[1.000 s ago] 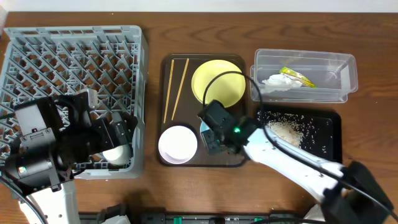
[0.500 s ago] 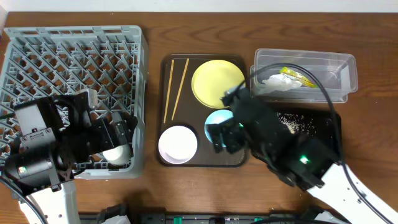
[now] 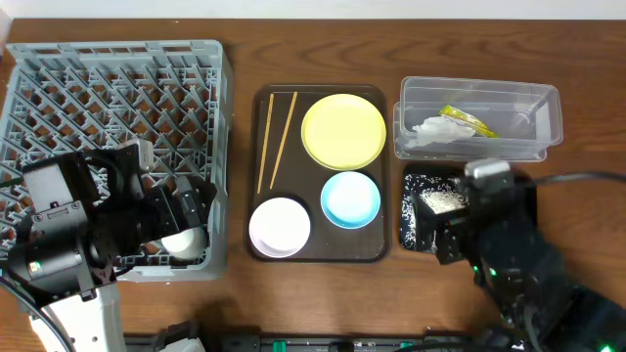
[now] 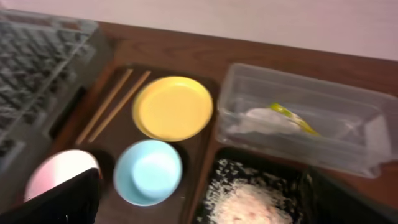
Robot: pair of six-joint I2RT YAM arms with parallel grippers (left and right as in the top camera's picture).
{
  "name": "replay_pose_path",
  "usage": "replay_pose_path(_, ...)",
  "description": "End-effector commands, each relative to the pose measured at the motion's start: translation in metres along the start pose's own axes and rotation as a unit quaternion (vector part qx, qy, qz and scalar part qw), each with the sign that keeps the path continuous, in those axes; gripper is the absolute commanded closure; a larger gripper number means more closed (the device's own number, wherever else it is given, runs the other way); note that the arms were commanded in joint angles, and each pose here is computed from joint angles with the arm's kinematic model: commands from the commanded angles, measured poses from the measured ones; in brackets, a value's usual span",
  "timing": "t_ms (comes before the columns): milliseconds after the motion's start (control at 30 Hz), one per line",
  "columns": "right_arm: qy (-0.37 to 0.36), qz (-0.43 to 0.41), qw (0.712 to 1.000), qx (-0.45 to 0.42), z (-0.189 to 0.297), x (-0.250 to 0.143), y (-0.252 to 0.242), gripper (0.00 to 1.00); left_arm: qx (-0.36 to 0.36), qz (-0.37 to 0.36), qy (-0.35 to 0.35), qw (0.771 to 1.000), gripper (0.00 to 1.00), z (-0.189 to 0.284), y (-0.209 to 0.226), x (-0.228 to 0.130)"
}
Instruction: Sort waste into correct bins and load items into the dishwasher
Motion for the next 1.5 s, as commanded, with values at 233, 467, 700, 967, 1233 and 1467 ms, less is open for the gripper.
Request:
replay_pose_path(233, -0.047, -0.086, 0.995, -0.003, -0.044, -0.064, -0.048, 0.01, -0.004, -0.007, -0.005, 1.000, 0.02, 0.002, -0.002, 0.002)
replay_pose_path(467, -0.066, -0.099, 0.993, 0.020, -0.066, -0.112, -0.078, 0.01, -0.004, -0.007, -0.005, 1.000, 0.02, 0.002, -0.002, 0.002)
replay_pose_path(700, -0.095, -0.112, 0.988, -0.035, -0.073, -0.148, -0.097, 0.01, -0.004, -0.007, -0.005, 1.000, 0.02, 0.002, -0.002, 0.002)
replay_pose_path(967, -0.165, -0.106, 0.980, -0.046, -0.069, -0.145, -0.101, 0.01, -0.004, -0.007, -0.005, 1.000, 0.02, 0.002, -0.002, 0.002)
replay_pose_path(1233, -0.226, -0.100, 0.969, -0.033, -0.078, -0.142, -0.102, 0.01, -0.004, -0.007, -0.005, 1.000, 0.02, 0.002, -0.002, 0.002)
replay_pose_path(1467, -0.224, -0.100, 0.969, -0.034, -0.078, -0.142, -0.102, 0.01, -0.004, -0.007, -0.005, 1.000, 0.02, 0.002, -0.002, 0.002)
Point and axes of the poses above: each gripper's point midway between its finger pads, its own z axis back along the fingers, its own y axis along the line the jaws close on, x = y × z, the point moved 8 cm from there along z, back along the fingers, and after that the axes turned 5 degrees about -z, right-handed, at the moved point
